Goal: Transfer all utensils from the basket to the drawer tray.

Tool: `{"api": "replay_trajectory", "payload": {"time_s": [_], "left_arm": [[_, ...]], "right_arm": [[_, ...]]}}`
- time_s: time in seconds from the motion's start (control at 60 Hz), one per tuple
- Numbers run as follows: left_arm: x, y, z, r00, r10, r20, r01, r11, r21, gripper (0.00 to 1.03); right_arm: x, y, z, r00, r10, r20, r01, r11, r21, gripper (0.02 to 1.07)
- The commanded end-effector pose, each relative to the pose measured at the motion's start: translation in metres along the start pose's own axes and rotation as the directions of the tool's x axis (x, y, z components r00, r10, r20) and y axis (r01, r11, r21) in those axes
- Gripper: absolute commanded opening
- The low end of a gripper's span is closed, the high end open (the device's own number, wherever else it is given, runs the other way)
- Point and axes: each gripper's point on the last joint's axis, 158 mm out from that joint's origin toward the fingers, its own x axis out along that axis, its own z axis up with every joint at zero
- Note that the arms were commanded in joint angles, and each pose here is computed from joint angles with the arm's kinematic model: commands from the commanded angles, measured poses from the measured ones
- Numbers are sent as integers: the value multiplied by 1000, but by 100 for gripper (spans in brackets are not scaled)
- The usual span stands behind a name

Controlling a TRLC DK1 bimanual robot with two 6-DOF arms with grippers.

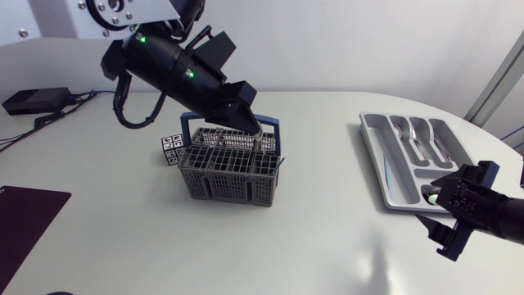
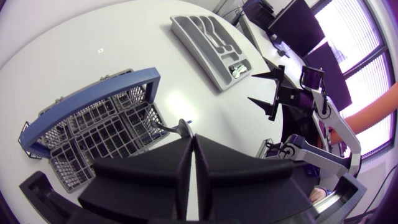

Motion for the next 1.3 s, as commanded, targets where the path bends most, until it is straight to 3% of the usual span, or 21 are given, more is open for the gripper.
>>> {"api": "replay_trajectory", "payload": {"time_s": [0.0, 0.183, 0.483, 0.817, 1.067, 1.283], "left_arm": [[-17, -8, -4, 1000, -9, 21, 8, 999, 43, 4], [-34, -19, -14, 1000, -10, 24, 7, 992, 125, 4], [-18, -30, -53, 992, -86, -96, 109, 958, 266, 4], [-1, -79, -93, 955, -188, -231, 273, 862, 427, 4], [9, -104, -114, 918, -257, -302, 378, 797, 471, 4], [13, -118, -123, 899, -284, -333, 422, 760, 493, 4]], "right_arm": [[-2, 9, 6, 999, 27, 17, -27, 999, 27, 92], [-10, 12, 34, 996, 47, 80, -51, 997, 49, 92], [-29, 38, 99, 955, 179, 239, -205, 974, 92, 92], [-70, 93, 176, 823, 392, 411, -432, 902, 6, 92], [-82, 128, 206, 737, 504, 450, -542, 839, -51, 91], [-94, 143, 228, 673, 555, 488, -586, 803, -105, 70]]}}
